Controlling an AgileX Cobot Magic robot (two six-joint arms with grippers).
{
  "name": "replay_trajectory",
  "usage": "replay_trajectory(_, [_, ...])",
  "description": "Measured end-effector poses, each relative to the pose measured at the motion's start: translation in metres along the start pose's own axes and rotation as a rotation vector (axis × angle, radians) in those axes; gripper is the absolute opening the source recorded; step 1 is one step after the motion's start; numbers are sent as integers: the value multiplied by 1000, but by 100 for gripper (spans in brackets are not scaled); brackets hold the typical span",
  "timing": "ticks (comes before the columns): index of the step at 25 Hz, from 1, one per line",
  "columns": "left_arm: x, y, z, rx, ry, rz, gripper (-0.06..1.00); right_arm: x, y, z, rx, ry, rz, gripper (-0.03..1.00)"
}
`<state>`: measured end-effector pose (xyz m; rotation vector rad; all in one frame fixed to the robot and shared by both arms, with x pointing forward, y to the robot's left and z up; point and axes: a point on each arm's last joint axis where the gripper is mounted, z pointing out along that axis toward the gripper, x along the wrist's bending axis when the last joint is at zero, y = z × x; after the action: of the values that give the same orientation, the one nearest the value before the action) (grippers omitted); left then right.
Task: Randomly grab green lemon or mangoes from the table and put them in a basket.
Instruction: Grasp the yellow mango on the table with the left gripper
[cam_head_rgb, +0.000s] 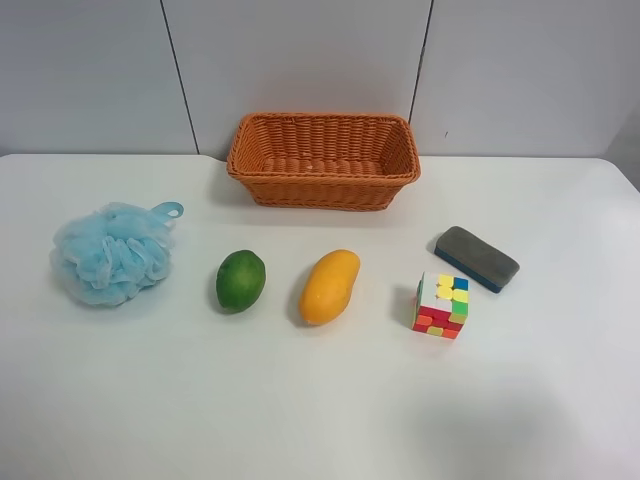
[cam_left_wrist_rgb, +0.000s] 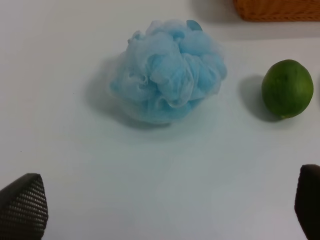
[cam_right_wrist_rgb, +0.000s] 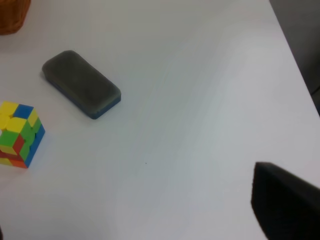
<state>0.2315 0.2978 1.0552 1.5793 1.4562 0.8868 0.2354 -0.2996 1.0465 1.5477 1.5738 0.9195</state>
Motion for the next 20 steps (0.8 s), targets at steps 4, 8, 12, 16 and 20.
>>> replay_trajectory(4, [0, 0, 0, 0, 0, 0, 99, 0, 0, 0, 0, 0, 0, 99])
replay_trajectory(8, [0, 0, 0, 0, 0, 0, 99, 0, 0, 0, 0, 0, 0, 99])
replay_trajectory(12, [0, 0, 0, 0, 1, 0, 99, 0, 0, 0, 0, 0, 0, 99])
replay_trajectory(16, [0, 0, 0, 0, 2, 1, 99, 0, 0, 0, 0, 0, 0, 99])
replay_trajectory(20, [0, 0, 0, 0, 2, 1, 99, 0, 0, 0, 0, 0, 0, 99])
